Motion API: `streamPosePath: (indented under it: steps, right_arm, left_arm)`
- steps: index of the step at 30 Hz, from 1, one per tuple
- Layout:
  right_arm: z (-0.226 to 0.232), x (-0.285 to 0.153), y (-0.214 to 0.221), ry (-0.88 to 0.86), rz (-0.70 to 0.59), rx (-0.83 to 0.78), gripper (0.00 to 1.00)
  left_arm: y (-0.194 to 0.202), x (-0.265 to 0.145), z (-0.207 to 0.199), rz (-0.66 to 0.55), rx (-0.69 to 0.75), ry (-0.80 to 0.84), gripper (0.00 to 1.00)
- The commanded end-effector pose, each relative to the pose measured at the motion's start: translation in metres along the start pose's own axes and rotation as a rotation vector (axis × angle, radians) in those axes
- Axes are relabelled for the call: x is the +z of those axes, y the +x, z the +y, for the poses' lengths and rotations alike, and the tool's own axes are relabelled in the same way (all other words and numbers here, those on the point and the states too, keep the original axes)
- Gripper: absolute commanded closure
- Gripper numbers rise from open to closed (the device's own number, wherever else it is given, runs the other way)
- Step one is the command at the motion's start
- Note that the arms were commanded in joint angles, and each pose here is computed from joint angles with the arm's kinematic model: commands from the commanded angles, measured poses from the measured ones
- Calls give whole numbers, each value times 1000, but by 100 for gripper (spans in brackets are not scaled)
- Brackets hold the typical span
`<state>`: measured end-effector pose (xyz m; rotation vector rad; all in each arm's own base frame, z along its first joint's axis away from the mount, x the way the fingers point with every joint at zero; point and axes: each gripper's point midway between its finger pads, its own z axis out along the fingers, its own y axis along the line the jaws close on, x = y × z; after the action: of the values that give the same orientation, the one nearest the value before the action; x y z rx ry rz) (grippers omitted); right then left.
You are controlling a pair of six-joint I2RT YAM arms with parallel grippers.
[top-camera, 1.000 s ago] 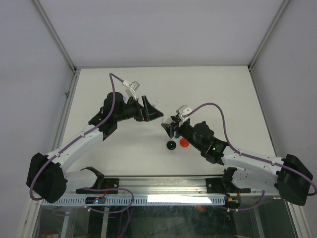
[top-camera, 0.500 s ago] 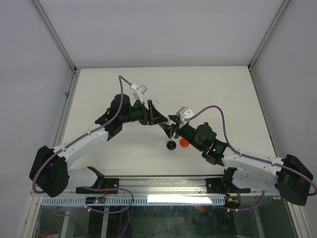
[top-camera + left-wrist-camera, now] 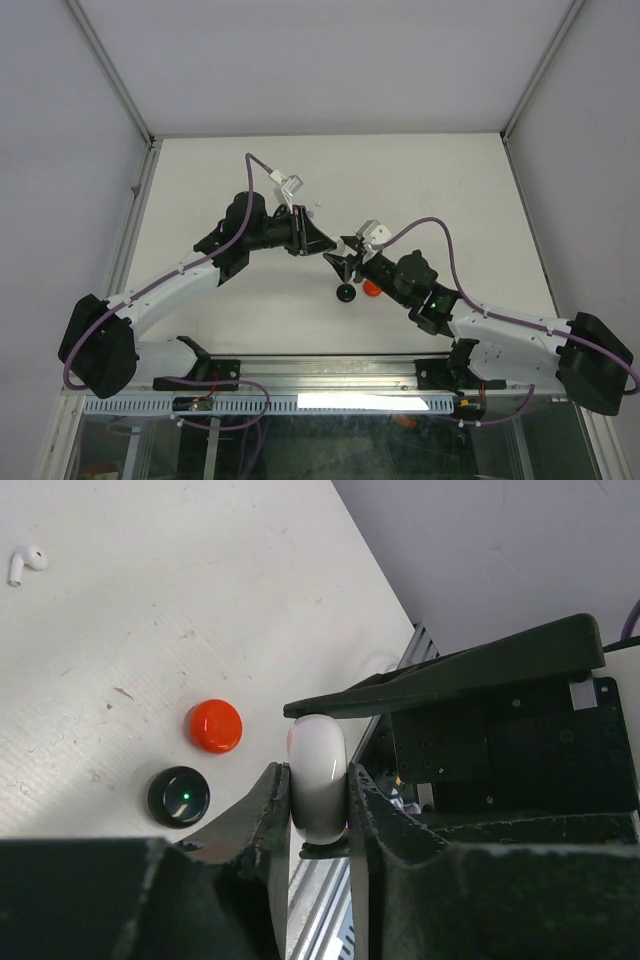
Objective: Insert the wireless bluetooth earbuds into the charging case
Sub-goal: Pick up the charging case at the center of the board.
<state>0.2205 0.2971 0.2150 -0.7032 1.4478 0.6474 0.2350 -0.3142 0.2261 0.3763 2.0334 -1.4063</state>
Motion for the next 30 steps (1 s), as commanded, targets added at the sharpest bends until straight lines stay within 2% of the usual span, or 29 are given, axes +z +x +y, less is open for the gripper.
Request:
streamPosePath:
  steps: [1,7,13,18,19,20,26,30]
  right_arm:
    - [8,-6,-37,-49,-137,5,46]
    - [12,-17,-38,-98,-113,23,25]
    - [-24,-27,-37,1,-62,17,25]
    - [-57,-29,-33,98,-20,15,25]
    - [15,-37,-34,-324,-21,42,19]
    - [36,-45,-34,-456,-11,64,17]
    - [53,-50,-46,-591,-25,62,18]
    - [53,-44,-52,-589,-34,70,21]
  left_arm:
    - [-22,-9,-25,-69,147,67,88]
    - [-20,-14,-29,-46,228,75,91]
    - [-24,-22,-34,-24,369,69,92]
    - [-21,-28,-46,17,454,126,92]
    - [-19,-29,-50,25,471,147,92]
    - [-18,-30,-53,33,488,166,92]
    - [-12,-33,-57,79,575,215,91]
    - [-11,-34,-61,94,615,240,91]
